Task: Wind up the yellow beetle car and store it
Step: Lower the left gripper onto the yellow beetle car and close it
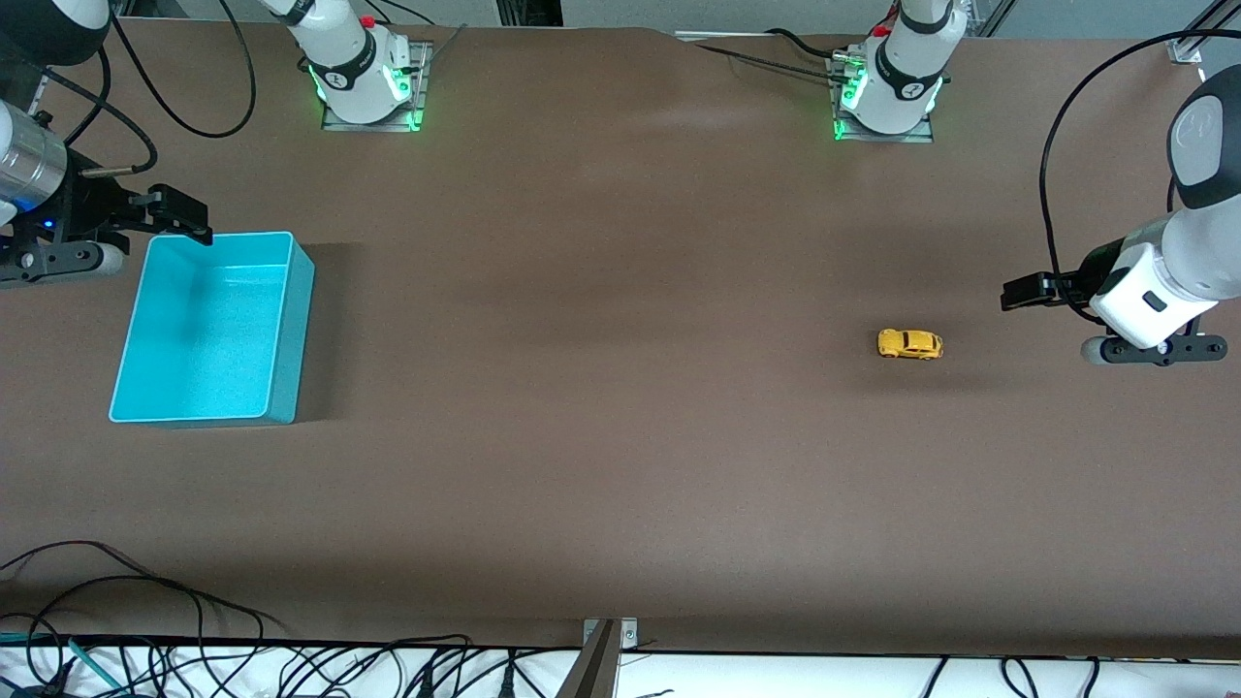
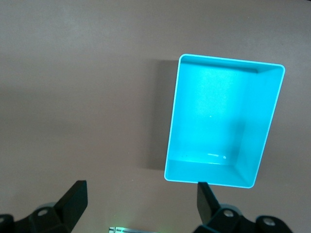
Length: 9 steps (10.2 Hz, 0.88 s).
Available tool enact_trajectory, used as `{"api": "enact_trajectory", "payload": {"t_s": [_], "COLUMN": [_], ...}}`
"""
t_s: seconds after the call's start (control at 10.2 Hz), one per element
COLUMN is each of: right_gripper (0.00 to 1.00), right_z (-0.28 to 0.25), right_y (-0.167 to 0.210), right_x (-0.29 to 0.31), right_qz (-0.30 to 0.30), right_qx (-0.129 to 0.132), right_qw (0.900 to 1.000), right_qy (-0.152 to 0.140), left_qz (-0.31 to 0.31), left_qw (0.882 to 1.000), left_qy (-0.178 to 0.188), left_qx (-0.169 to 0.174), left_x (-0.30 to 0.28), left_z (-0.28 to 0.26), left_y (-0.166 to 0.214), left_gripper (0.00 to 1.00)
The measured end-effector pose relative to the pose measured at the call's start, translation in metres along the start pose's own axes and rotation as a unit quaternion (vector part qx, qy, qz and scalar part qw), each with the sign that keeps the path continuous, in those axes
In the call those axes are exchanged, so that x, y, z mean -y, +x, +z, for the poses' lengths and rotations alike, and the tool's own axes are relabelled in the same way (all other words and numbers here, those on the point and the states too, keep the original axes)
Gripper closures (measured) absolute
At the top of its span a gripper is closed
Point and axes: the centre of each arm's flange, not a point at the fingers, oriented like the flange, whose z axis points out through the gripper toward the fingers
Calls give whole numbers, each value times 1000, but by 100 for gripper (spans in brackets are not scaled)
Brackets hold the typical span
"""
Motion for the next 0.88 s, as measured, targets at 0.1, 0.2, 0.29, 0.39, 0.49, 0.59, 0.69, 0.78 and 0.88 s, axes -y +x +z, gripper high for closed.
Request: {"api": "enact_trajectory", "payload": {"t_s": [0.1, 0.2, 0.29, 0.39, 0.49, 0.59, 0.69, 0.78, 0.88], "right_gripper": [0, 0, 0, 0, 0, 0, 0, 0, 0], "right_z": [0, 0, 0, 1, 1, 1, 1, 2, 2], "right_y": [0, 0, 0, 0, -1, -1, -1, -1, -1], "right_x": [0, 0, 0, 0, 0, 0, 0, 0, -1], "right_qz": [0, 0, 0, 0, 0, 0, 1, 1, 1], "right_qx": [0, 0, 1, 2, 4, 5, 6, 7, 7], "right_qw": [1000, 1000, 1000, 1000, 1000, 1000, 1000, 1000, 1000], "right_qy": [0, 0, 0, 0, 0, 1, 1, 1, 1], "left_qz": [-29, -69, -115, -167, -219, -277, -348, -415, -474], "left_qw": [1000, 998, 993, 986, 975, 960, 937, 910, 880], "left_qy": [0, 0, 2, 4, 8, 10, 10, 9, 9], "left_qx": [2, 7, 13, 21, 29, 31, 26, 20, 17], "left_x": [0, 1, 1, 2, 3, 5, 7, 9, 10], "left_z": [2, 6, 13, 21, 33, 44, 58, 78, 103], "left_y": [0, 2, 5, 8, 11, 17, 24, 30, 35], "left_gripper": [0, 0, 0, 0, 0, 0, 0, 0, 0]}}
